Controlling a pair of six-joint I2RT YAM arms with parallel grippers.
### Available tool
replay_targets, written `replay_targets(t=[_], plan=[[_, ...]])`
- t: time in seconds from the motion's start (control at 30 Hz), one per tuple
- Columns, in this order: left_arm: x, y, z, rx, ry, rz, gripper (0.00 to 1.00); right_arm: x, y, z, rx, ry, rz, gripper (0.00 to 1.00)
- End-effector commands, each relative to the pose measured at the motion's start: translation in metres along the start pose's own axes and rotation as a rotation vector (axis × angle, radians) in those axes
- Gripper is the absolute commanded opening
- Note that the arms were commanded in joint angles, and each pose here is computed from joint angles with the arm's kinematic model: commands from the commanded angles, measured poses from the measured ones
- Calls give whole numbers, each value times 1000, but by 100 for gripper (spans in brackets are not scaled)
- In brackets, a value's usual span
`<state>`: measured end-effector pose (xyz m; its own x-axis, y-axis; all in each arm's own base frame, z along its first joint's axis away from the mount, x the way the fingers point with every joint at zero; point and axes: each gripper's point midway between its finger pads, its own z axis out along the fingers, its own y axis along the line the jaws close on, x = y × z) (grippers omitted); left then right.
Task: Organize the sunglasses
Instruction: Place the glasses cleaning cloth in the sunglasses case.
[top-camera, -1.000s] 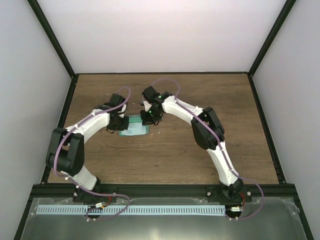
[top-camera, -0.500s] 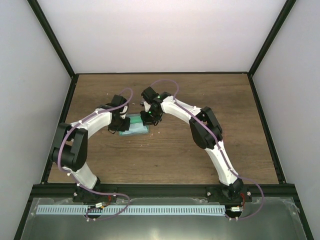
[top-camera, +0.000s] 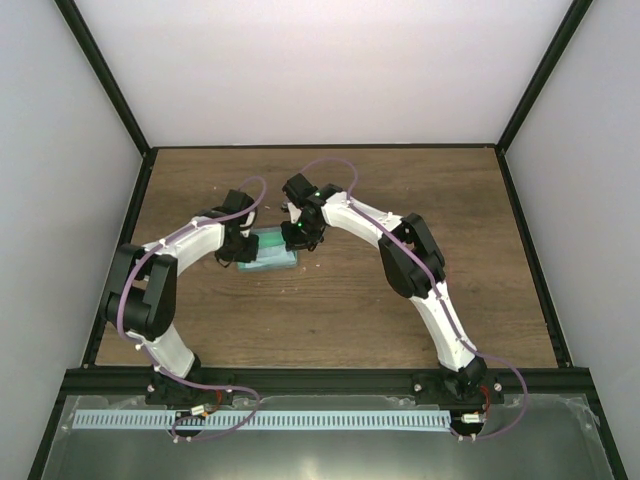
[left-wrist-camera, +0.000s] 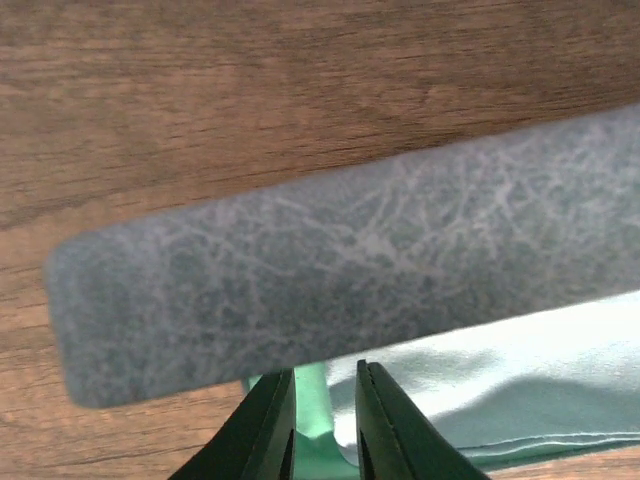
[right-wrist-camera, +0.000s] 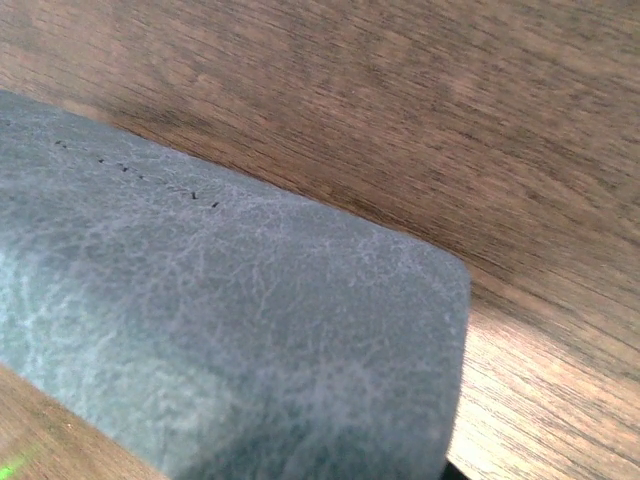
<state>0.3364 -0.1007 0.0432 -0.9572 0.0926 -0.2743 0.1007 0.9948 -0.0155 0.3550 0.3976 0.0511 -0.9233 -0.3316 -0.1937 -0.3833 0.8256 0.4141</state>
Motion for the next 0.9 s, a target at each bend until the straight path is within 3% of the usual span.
replay_targets(t=[0.0,0.17,0.33,0.5,0.63,0.73,0.87], plan=[[-10,11,-3,-51,-42,-15,23,-13,17,-20,-13,-63,-43,12],[-15,9,-5,-43,-63,-34,29,-14,25,-30,-27,-89,-66,14],[-21,7,-12,-30,-92,-59,30,-15,31,-43,-2,-130,-100,19],[-24,4,-18,-9,-110,-79,30,-7,21,-48,57,-135,-93,29],[-25,-6,-23,57,-124,-107,30,0,14,-55,93,-147,-81,31],[-25,-25,-25,162,-126,-132,29,4,12,-63,95,-176,-74,24],[-24,-54,-22,302,-107,-145,25,14,3,-67,111,-189,-50,1]])
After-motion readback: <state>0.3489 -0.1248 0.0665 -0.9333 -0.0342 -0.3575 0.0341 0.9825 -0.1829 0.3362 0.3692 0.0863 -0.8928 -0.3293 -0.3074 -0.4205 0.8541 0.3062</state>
